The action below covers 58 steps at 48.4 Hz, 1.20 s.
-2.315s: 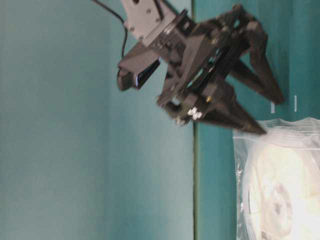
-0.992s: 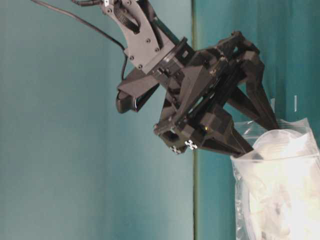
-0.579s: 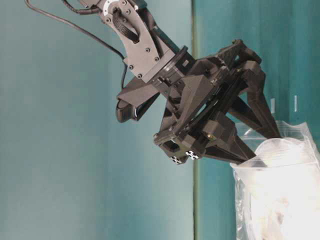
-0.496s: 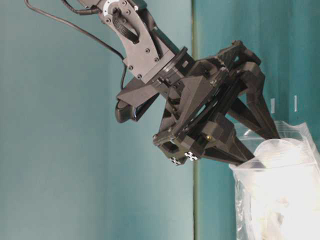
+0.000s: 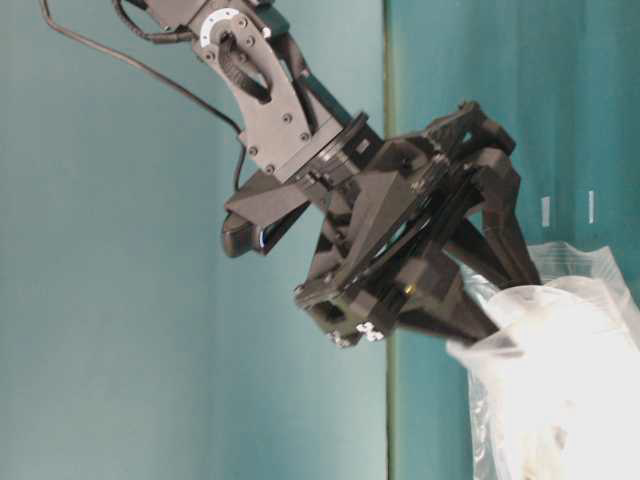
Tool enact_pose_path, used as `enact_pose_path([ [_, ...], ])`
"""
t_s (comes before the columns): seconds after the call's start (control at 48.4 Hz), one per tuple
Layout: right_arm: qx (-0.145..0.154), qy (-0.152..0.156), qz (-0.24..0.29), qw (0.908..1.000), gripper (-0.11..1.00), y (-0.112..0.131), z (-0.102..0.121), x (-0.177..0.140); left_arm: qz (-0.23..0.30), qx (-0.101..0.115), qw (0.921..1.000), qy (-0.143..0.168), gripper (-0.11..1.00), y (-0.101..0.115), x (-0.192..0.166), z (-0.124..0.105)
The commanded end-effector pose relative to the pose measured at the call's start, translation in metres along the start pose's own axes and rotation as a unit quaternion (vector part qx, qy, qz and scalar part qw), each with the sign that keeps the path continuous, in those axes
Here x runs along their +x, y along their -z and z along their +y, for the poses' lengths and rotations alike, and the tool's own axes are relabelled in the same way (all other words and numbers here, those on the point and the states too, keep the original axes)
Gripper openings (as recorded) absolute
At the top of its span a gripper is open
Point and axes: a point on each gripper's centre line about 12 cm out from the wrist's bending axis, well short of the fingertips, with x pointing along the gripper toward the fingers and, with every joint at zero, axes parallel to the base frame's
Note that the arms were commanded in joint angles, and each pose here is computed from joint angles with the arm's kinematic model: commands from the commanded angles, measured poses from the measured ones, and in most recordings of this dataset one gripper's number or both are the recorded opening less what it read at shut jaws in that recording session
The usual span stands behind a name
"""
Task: Take out the reel from the clear zip bag.
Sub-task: 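Hold the bag with the left gripper and pull the reel rightward out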
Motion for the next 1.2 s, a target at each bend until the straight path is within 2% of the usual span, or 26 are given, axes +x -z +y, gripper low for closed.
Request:
enact_pose_path([
  [0.0, -0.009, -0.009, -0.003, 0.9999, 0.52, -0.001, 0.006, -0.006, -0.003, 0.003, 1.0, 0.007, -0.01, -0.002, 0.001, -0.004],
  [0.207, -0.002, 0.004, -0.003, 1.0, 0.14, -0.003, -0.007, -0.01, -0.004, 0.002, 1.0, 0.008, -0.01, -0.002, 0.001, -0.004],
  [0.289, -0.001, 0.005, -0.005, 1.0, 0.03, -0.003, -0.009, -0.012, -0.004, 0.002, 1.0, 0.008, -0.01, -0.002, 0.001, -0.004],
  [0.765, 0.002, 0.016, -0.003, 0.9999, 0.03, 0.003, -0.025, -0.028, -0.002, 0.003, 1.0, 0.007, -0.01, -0.001, 0.001, -0.004],
  [1.013, 0.004, 0.031, 0.002, 0.9995, 0.03, 0.009, -0.042, -0.044, -0.004, 0.003, 1.0, 0.008, -0.01, -0.002, 0.0, -0.004],
  [1.178, 0.009, 0.028, -0.008, 0.9995, 0.03, 0.01, -0.049, -0.055, -0.004, 0.003, 1.0, 0.008, -0.01, -0.002, 0.001, -0.005],
])
